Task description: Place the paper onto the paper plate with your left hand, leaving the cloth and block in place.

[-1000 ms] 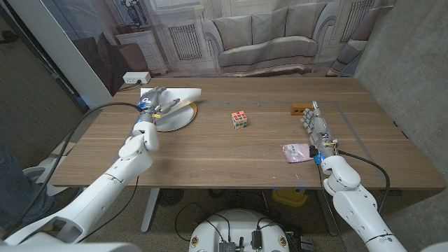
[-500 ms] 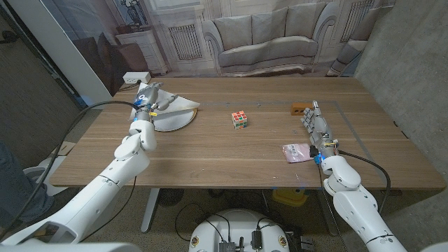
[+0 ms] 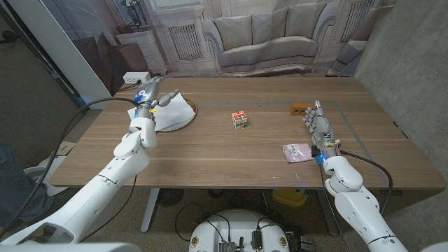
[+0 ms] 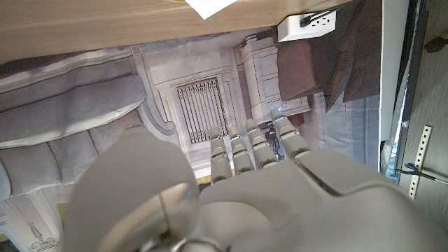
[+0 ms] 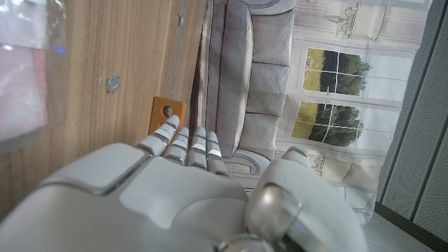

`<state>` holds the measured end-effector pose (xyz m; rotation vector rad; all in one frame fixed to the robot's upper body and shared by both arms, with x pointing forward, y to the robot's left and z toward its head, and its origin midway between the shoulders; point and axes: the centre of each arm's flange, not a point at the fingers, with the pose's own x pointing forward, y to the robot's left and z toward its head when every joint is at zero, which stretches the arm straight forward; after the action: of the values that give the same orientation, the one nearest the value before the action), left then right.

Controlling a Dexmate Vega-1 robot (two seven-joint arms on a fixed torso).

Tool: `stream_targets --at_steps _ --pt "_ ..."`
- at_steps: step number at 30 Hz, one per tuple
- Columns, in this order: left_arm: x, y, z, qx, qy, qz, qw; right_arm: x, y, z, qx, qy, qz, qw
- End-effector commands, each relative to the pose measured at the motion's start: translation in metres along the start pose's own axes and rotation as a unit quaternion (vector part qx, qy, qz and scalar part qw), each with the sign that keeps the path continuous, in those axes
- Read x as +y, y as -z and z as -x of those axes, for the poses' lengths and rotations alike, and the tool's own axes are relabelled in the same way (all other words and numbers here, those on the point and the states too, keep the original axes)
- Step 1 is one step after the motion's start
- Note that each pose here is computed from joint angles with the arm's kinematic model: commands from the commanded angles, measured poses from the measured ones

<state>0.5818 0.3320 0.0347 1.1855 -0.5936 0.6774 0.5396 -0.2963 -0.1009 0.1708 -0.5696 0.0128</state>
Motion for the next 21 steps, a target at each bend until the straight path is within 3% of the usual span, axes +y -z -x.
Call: stream_targets --at_steps 1,21 --pt "0.011 -0.014 0.0 -0.019 -0.01 0.004 1.0 -0.004 0.001 0.002 -0.003 0.001 -0.002 1.0" --pt "0.034 -0.023 0.007 -0.028 -0.018 -0.005 0.999 -0.004 0.003 0.008 -0.008 -0.002 -0.007 0.9999"
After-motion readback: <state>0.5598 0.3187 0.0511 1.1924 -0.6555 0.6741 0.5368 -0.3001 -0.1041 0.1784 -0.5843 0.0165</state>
